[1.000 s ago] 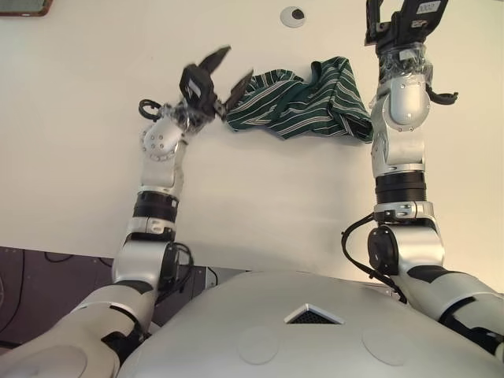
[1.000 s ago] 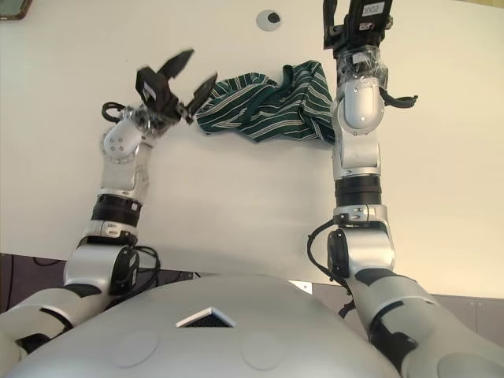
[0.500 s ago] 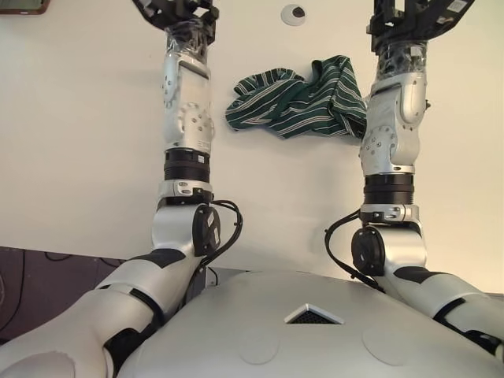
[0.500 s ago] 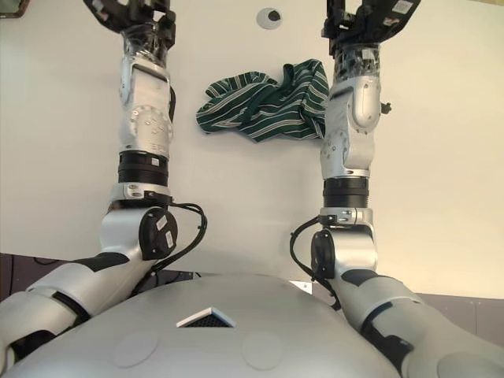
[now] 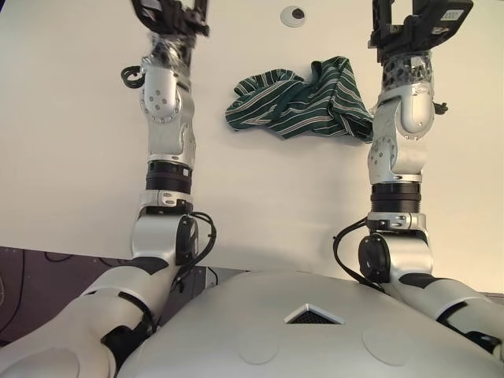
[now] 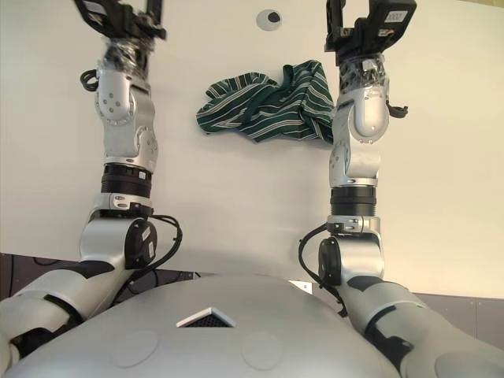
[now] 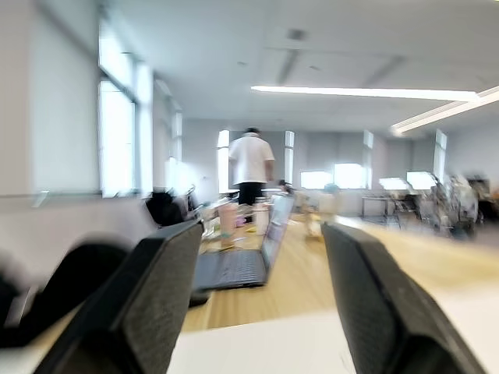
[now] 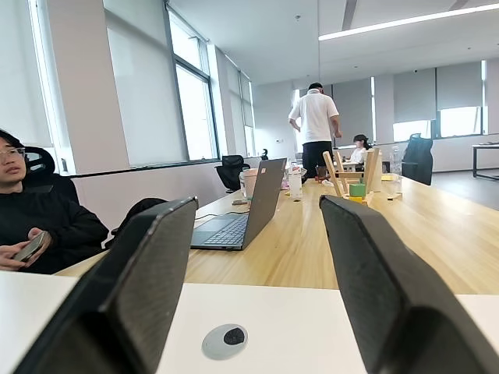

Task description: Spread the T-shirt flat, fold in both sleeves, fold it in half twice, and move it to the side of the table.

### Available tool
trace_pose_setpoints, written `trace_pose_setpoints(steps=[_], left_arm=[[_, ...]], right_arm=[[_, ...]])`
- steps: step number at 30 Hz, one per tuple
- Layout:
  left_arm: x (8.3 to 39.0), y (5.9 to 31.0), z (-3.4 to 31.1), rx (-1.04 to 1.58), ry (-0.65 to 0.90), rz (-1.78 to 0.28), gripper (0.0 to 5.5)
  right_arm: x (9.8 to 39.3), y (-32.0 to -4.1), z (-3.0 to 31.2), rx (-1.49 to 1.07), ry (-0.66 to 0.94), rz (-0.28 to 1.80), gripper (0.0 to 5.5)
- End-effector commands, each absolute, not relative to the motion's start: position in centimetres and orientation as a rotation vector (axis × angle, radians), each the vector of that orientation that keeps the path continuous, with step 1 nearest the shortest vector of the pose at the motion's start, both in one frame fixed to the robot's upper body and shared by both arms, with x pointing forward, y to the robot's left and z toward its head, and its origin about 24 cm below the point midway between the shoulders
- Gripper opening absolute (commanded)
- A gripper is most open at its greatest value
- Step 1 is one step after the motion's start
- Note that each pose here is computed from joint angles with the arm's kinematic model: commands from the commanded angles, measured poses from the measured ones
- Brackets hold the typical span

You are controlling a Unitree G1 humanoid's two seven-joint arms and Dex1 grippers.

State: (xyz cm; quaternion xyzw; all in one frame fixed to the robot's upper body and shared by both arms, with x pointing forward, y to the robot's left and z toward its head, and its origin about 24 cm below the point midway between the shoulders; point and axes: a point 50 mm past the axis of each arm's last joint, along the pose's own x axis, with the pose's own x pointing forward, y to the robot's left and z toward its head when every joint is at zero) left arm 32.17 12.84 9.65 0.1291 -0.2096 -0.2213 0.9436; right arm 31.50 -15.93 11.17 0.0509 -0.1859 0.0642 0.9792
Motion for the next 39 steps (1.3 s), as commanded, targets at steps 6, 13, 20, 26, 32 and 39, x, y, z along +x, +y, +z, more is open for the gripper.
trace_pose_setpoints(steps=[6, 13, 20, 26, 32, 39], left_arm=[[24.6, 14.0, 2.7, 0.437, -0.034, -1.146, 2.78], [26.2, 15.3, 1.2, 0.771, 0.013, -1.005, 2.78], [26.8, 14.7, 0.9, 0.801, -0.01, -1.001, 1.71], [27.2, 14.8, 1.6, 0.816, -0.041, -0.994, 0.85], [28.6, 15.3, 4.7, 0.638, -0.144, -0.9, 0.02], [32.0, 17.3, 10.9, 0.417, -0.253, -0.763, 0.02]], right_arm=[[31.1, -16.3, 10.8, 0.051, -0.351, 0.123, 2.88], [31.4, -17.1, 11.0, 0.028, -0.352, 0.11, 2.88], [31.4, -16.4, 10.8, 0.034, -0.343, 0.129, 2.9], [31.6, -16.7, 11.1, 0.029, -0.351, 0.121, 2.9], [31.8, -17.0, 11.4, -0.058, -0.367, 0.131, 2.9], [31.9, -15.2, 9.5, -0.247, -0.134, 0.698, 2.9]])
